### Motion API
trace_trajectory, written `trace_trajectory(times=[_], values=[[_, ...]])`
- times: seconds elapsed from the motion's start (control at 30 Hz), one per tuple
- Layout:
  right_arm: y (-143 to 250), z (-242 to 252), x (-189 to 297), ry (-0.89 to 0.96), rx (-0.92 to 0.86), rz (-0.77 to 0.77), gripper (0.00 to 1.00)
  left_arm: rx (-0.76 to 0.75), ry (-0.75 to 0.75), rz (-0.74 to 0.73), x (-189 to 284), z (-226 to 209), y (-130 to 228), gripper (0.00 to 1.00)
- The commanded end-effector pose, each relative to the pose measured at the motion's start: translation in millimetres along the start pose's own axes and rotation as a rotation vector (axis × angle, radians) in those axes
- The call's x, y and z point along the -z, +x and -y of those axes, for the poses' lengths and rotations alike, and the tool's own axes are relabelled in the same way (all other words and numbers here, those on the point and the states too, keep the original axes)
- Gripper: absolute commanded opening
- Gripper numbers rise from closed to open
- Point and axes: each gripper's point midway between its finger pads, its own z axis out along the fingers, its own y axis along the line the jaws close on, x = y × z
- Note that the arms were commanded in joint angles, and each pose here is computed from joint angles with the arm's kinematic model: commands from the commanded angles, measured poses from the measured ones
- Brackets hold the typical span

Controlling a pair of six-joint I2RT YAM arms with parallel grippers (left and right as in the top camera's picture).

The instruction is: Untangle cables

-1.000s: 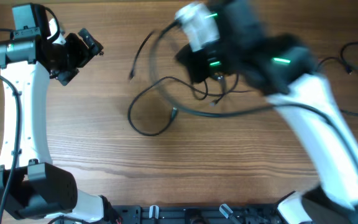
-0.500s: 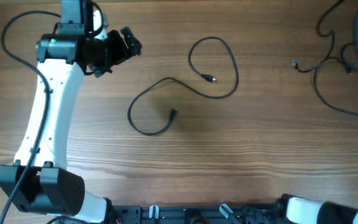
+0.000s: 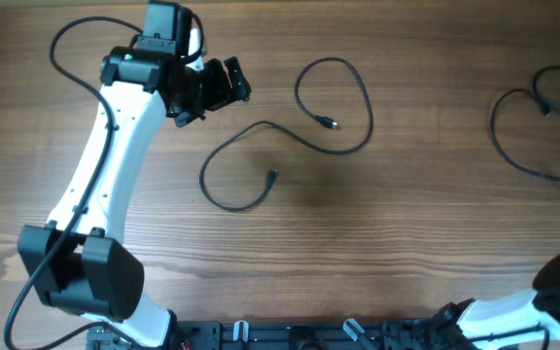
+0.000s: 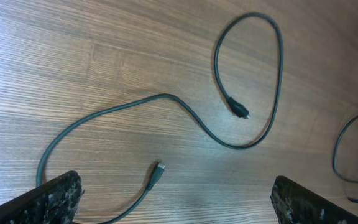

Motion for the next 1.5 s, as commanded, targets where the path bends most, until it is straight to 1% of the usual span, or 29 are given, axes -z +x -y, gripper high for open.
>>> trace_trajectory(times=[0.0,0.03,0.07,0.1,0.13,0.2,0.23,0.27,0.33,0.37,0.43,0.47,0.5,0.53,0.57,0.67,0.73,0.8,0.83,0.87,0.97,1.03,1.13,1.2,1.3,1.4,1.47], values=[[45.9,45.5,-61.3,0.225,-0.038,-0.193,0.06,-0.038,-0.017,-0.046,-19.8,6.8,10.0,1.0],[62.2,53.8,-81.8,0.256,-0.035,-0.256,0.29,-0.045,-0.018,-0.055,-23.8,8.9,12.3,1.0],[77.6,60.5,-100.9,0.278,-0.04,-0.312,0.72,-0.049,-0.016,-0.057,-25.7,10.4,12.9,1.0],[95.6,59.8,-118.4,0.264,-0.059,-0.389,0.88,-0.05,-0.014,-0.054,-26.0,11.1,12.2,1.0],[106.7,52.5,-126.3,0.217,-0.074,-0.444,0.91,-0.051,-0.014,-0.053,-26.0,11.2,12.1,1.0],[111.1,35.1,-123.3,0.119,-0.068,-0.48,0.91,-0.051,-0.014,-0.053,-26.0,11.1,12.2,1.0],[111.0,20.8,-118.4,0.034,-0.047,-0.493,0.9,-0.051,-0.014,-0.053,-26.0,11.2,12.0,1.0],[111.4,-23.0,-99.5,-0.227,0.052,-0.516,0.86,-0.052,-0.011,-0.047,-26.8,12.0,10.4,1.0],[117.2,-60.8,-73.5,-0.425,0.169,-0.519,0.86,-0.057,-0.001,-0.032,-27.2,14.4,6.5,1.0],[128.8,-80.1,-59.1,-0.484,0.246,-0.53,0.86,-0.06,0.005,-0.021,-27.2,16.0,3.9,1.0],[166.3,-112.7,-38.6,-0.553,0.398,-0.589,0.86,-0.07,0.024,0.011,-27.2,20.9,-3.8,1.0],[202.6,-133.8,-23.6,-0.592,0.505,-0.66,0.86,-0.078,0.035,0.047,-26.6,24.0,-12.7,1.0],[225.5,-147.9,-13.6,-0.62,0.577,-0.696,0.85,-0.08,0.034,0.088,-25.3,23.3,-23.2,1.0],[257.2,-167.8,-0.8,-0.65,0.679,-0.729,0.85,-0.072,0.024,0.142,-22.3,18.0,-38.3,1.0],[279.8,-179.8,6.0,-0.647,0.753,-0.741,0.84,-0.061,0.025,0.167,-19.6,13.3,-46.9,1.0],[358.8,-213.6,31.8,-0.613,1.045,-0.715,0.84,0.139,0.004,0.225,-5.0,-30.2,-76.3,1.0],[396.1,-228.9,40.6,-0.617,1.166,-0.686,0.84,0.184,-0.002,0.227,0.3,-47.0,-81.6,1.0],[435.4,-239.4,47.8,-0.656,1.296,-0.681,0.82,0.205,-0.022,0.208,1.0,-56.4,-77.9,1.0],[455.1,-241.0,49.0,-0.678,1.36,-0.695,0.81,0.211,-0.035,0.208,1.4,-59.9,-77.5,1.0],[485.0,-239.1,50.1,-0.709,1.472,-0.72,0.8,0.236,-0.041,0.215,3.4,-66.1,-79.9,1.0],[535.5,-230.7,48.9,-0.751,1.639,-0.778,0.77,0.301,-0.05,0.229,10.0,-84.5,-86.4,1.0],[566.5,-221.2,46.4,-0.795,1.77,-0.815,0.69,0.314,-0.06,0.222,11.2,-90.6,-85.1,1.0],[592.4,-216.8,42.0,-0.837,1.877,-0.818,0.63,0.313,-0.06,0.221,11.0,-90.4,-84.8,1.0],[598.7,-217.9,25.2,-0.79,1.916,-0.777,0.62,0.314,-0.06,0.221,11.0,-90.4,-84.7,1.0],[605.2,-219.3,1.3,-0.731,1.943,-0.735,0.53,0.314,-0.06,0.221,11.0,-90.4,-84.8,1.0],[610.0,-225.7,-8.1,-0.725,1.945,-0.694,0.48,0.314,-0.06,0.222,11.1,-90.3,-84.9,1.0],[610.8,-227.5,-16.3,-0.694,1.952,-0.665,0.48,0.314,-0.06,0.222,11.1,-90.4,-84.9,1.0]])
